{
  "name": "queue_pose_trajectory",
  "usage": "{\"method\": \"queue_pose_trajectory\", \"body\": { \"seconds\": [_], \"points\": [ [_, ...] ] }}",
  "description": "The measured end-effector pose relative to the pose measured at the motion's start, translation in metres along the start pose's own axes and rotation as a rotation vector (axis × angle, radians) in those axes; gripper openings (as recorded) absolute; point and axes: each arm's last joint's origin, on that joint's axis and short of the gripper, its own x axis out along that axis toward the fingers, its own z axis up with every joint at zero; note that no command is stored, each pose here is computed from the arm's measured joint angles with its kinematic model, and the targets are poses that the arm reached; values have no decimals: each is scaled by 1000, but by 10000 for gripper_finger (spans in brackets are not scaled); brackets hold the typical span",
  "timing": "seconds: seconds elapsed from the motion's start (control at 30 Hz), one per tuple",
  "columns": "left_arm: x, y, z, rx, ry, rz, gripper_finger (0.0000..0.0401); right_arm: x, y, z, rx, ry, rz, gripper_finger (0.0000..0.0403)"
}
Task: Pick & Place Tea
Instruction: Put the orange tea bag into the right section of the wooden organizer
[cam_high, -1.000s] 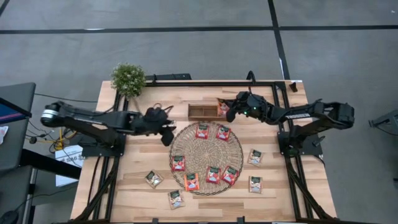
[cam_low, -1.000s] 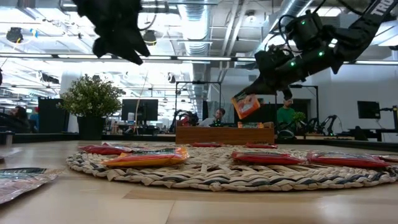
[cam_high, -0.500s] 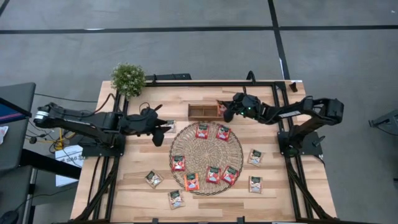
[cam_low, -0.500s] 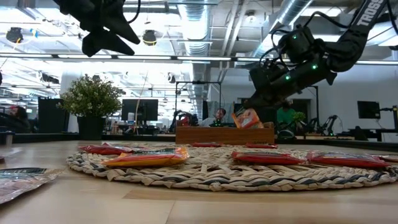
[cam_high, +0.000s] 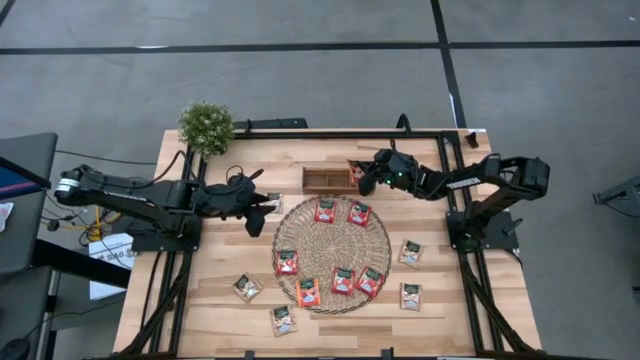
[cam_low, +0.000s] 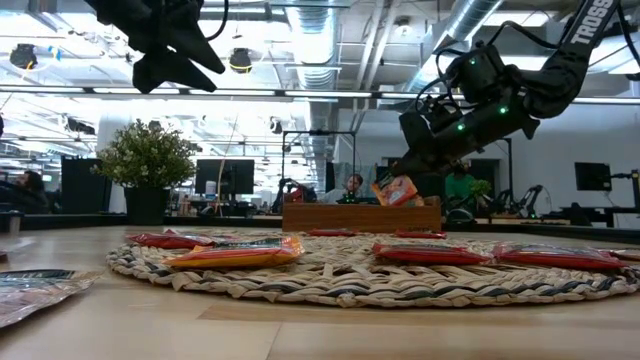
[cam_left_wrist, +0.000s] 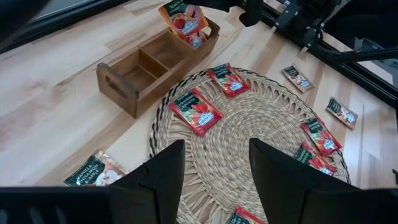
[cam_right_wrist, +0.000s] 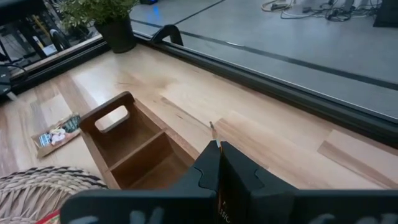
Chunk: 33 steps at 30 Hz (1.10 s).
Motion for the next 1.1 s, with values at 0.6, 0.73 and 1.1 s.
{"method": "queue_pose_trajectory", "body": {
  "seconds": [0.6,0.73,1.1],
  "points": [
    [0,0,0,2,0,0,171,0,-1,-2,-5,24,-4,91],
    [0,0,0,2,5,-6,171,0,0,-2,-5,21,-4,118],
    [0,-1,-1,2,21,-27,171,0,-1,-2,-4,14,-31,103]
  ]
}}
